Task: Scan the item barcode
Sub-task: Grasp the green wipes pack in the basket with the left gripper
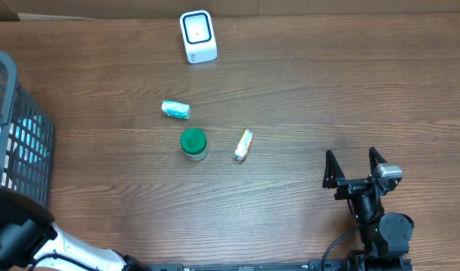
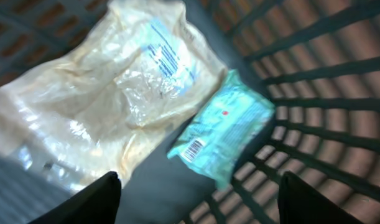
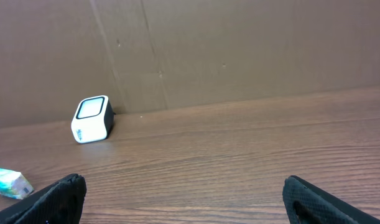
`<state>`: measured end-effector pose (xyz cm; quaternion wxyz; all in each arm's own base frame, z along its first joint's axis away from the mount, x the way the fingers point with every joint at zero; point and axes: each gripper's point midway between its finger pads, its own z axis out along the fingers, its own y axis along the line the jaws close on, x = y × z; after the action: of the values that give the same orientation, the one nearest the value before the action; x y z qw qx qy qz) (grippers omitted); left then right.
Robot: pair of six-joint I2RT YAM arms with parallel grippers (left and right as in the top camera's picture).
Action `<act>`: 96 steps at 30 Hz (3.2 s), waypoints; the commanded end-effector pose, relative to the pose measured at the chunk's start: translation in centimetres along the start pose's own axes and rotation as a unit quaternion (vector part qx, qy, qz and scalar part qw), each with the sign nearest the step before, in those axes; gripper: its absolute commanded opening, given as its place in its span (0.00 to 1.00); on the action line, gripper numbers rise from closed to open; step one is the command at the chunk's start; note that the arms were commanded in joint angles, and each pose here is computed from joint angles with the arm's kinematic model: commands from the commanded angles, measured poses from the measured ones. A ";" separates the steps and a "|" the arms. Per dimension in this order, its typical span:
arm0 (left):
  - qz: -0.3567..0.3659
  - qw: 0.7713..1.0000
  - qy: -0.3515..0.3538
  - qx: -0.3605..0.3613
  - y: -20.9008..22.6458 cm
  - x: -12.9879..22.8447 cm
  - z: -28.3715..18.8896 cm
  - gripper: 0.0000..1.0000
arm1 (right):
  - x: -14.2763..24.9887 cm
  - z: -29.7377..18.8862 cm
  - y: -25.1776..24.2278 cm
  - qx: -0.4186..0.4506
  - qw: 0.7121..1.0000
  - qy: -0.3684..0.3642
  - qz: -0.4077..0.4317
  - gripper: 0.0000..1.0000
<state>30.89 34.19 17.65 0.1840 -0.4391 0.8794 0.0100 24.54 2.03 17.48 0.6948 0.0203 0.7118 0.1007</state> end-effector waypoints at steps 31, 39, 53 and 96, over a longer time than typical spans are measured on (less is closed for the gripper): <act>0.172 0.979 0.085 0.067 -3.0 2.4 13.8 0.77 | 0.3 0.0 -0.1 0.002 1.000 0.000 -0.001 1.00; 0.180 0.978 0.086 0.068 -3.0 2.6 14.1 0.77 | 0.3 0.0 -0.1 0.002 1.000 0.000 -0.001 1.00; 0.176 0.977 0.102 0.069 -2.6 4.3 15.6 0.55 | 0.3 0.0 -0.1 0.003 1.000 0.000 -0.001 1.00; 0.025 0.998 -0.005 -0.060 0.0 -0.5 3.1 0.04 | 0.3 0.0 -0.1 0.002 1.000 0.000 -0.001 0.99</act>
<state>32.20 34.39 11.78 0.1283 -0.3980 0.9068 0.0541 24.54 2.04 17.39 0.6936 0.0203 0.7130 0.1008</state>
